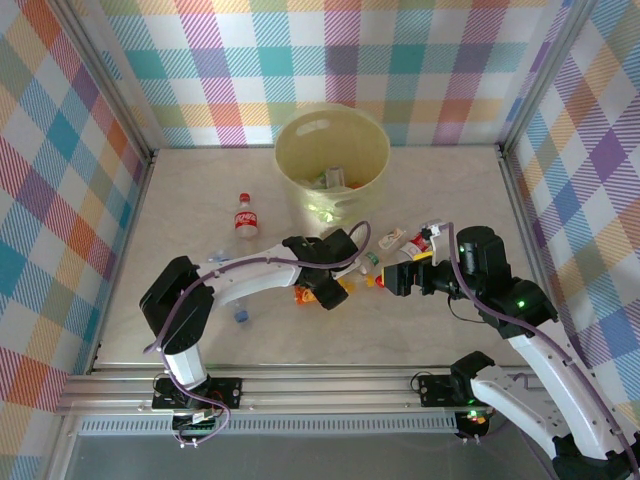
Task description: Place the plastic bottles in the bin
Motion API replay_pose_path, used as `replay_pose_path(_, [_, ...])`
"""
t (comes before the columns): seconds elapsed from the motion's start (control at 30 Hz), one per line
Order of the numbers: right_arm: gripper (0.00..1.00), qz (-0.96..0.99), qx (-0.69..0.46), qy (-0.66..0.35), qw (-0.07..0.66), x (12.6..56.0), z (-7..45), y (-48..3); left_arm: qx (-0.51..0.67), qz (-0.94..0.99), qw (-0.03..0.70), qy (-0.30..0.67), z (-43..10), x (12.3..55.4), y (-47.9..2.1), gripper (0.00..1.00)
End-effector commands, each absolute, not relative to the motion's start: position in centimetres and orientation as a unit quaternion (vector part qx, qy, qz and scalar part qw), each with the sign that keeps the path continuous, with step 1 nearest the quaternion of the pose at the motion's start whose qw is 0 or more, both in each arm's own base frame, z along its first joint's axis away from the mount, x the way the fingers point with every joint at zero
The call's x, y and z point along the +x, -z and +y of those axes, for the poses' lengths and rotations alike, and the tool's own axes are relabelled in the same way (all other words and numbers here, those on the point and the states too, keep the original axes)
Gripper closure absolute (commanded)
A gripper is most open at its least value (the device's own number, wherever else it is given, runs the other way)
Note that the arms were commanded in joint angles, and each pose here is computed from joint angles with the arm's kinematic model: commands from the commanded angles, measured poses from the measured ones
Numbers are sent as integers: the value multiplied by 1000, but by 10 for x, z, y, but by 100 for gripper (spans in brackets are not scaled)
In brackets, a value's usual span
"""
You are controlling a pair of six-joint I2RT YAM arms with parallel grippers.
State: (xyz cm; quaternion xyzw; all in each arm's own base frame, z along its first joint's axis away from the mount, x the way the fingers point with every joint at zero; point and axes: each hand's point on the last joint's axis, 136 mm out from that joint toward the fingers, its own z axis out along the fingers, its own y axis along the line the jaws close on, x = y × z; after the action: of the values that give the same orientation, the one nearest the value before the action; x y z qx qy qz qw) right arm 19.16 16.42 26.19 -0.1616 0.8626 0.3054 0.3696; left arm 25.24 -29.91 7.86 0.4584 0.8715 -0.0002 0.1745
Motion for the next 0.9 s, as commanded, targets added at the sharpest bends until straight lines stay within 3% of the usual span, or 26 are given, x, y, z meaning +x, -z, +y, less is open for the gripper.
replay_pose_path(0.0, [0,864,-156,-308,366,191,165,-261,472,866,165,-6,-301,248,-67,18])
replay_pose_path(0.33, [0,865,-156,-307,366,192,165,-259,474,870,134,5,-301,236,-52,13])
replay_pose_path(0.87, [0,862,-148,-314,369,195,167,-263,420,897,142,0,-299,210,-53,7])
